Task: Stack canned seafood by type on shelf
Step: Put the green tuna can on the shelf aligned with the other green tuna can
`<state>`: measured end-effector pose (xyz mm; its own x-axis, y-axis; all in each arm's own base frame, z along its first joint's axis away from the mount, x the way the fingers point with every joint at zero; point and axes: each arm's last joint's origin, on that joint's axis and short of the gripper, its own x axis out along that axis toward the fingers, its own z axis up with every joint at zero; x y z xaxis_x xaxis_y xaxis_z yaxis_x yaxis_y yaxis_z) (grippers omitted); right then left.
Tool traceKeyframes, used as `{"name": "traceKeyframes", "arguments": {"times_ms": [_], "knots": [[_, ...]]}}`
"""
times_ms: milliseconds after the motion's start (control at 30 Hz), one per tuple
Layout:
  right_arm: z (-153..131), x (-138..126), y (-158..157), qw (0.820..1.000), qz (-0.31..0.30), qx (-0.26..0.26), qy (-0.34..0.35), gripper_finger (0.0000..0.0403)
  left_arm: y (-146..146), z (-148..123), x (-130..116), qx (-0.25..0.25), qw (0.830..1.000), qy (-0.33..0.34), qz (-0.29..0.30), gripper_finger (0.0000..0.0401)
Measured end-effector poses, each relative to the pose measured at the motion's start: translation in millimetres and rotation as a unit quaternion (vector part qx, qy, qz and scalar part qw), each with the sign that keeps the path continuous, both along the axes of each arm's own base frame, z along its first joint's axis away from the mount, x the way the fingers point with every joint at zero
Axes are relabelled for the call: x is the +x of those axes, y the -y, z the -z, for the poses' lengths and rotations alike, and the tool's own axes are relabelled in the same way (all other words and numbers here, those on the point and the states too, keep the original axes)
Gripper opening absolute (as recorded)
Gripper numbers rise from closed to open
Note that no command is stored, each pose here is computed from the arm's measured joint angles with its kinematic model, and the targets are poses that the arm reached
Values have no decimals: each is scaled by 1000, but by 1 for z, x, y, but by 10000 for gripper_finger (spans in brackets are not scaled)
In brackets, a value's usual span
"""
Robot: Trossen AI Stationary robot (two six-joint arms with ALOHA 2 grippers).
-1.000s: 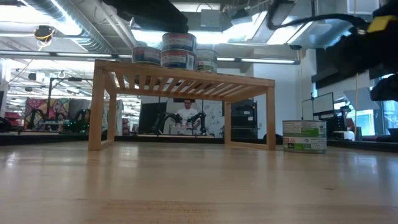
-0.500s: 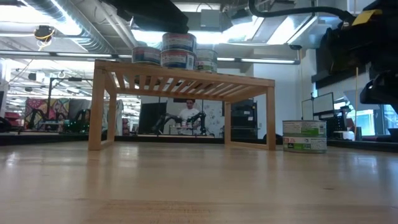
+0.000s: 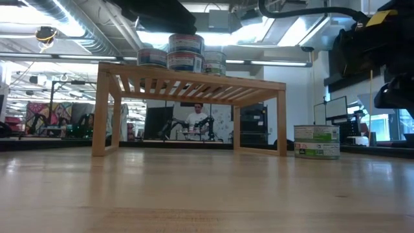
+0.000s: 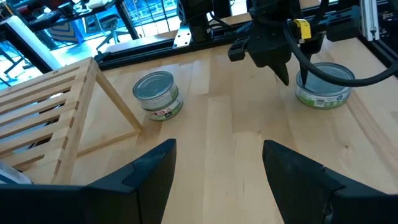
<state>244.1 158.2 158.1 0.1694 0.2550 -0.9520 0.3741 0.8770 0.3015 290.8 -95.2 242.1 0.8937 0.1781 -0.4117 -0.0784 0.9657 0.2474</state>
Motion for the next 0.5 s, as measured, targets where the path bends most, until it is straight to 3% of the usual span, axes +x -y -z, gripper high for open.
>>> {"name": "traceKeyframes", "arguments": {"times_ms": [500], "knots": [[-1,4,-2,999,27,18,12,131,5,0,-1,-19,1000,1,16,237]]}}
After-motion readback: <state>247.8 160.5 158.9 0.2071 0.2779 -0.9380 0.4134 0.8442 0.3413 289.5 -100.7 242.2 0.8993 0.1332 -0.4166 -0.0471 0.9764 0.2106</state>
